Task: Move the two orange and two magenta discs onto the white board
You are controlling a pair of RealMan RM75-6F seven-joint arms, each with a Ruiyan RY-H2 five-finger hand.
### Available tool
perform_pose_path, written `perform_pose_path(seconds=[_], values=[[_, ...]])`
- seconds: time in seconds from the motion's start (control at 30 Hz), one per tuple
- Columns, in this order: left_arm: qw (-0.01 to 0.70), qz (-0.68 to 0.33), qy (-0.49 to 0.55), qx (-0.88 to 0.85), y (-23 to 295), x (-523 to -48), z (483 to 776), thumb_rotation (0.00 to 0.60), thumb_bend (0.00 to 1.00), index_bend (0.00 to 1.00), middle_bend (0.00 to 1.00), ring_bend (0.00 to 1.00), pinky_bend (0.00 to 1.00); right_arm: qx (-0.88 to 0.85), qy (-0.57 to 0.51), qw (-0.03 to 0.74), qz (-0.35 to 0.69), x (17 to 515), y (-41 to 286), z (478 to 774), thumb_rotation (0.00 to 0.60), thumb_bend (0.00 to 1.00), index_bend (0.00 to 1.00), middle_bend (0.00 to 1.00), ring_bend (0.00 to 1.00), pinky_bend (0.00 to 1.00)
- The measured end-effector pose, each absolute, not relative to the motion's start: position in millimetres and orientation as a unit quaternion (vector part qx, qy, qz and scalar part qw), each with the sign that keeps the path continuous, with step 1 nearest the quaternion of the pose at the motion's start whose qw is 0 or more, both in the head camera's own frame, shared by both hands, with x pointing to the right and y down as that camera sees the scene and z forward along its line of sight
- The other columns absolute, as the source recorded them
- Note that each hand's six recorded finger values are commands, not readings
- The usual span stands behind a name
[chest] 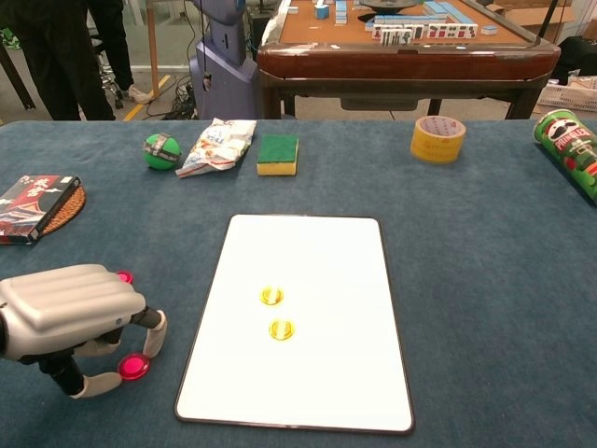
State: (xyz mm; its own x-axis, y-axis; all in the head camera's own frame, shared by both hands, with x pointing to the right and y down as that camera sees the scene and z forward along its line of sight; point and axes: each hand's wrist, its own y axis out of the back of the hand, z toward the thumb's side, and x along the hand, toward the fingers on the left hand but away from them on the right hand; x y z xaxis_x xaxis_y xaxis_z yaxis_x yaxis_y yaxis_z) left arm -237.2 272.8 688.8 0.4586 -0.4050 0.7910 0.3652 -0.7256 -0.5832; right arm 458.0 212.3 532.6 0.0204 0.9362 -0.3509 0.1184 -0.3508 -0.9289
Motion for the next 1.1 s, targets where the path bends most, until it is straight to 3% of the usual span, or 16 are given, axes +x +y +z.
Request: perform_pose_path(seconds=[0.4,1.1], values=[[0.37,-0.515,0.03,-0.773,266,-235,683,0.6,0.38,0.58,1.0,1.0,1.0,-0.61,-0.432,0.372,0.55,458,212,533,0.6,0.0,0.14,0.27,0.26,0.38],[0.406,-0.465,0.126,-0.777,186,-164,653,0.6,0.38,0.56,1.0,1.0,1.0,-0.608,-0.444,0.377,0.54,460,215,523,0.6,0.0,0.14,0.27,0.26,0.38]])
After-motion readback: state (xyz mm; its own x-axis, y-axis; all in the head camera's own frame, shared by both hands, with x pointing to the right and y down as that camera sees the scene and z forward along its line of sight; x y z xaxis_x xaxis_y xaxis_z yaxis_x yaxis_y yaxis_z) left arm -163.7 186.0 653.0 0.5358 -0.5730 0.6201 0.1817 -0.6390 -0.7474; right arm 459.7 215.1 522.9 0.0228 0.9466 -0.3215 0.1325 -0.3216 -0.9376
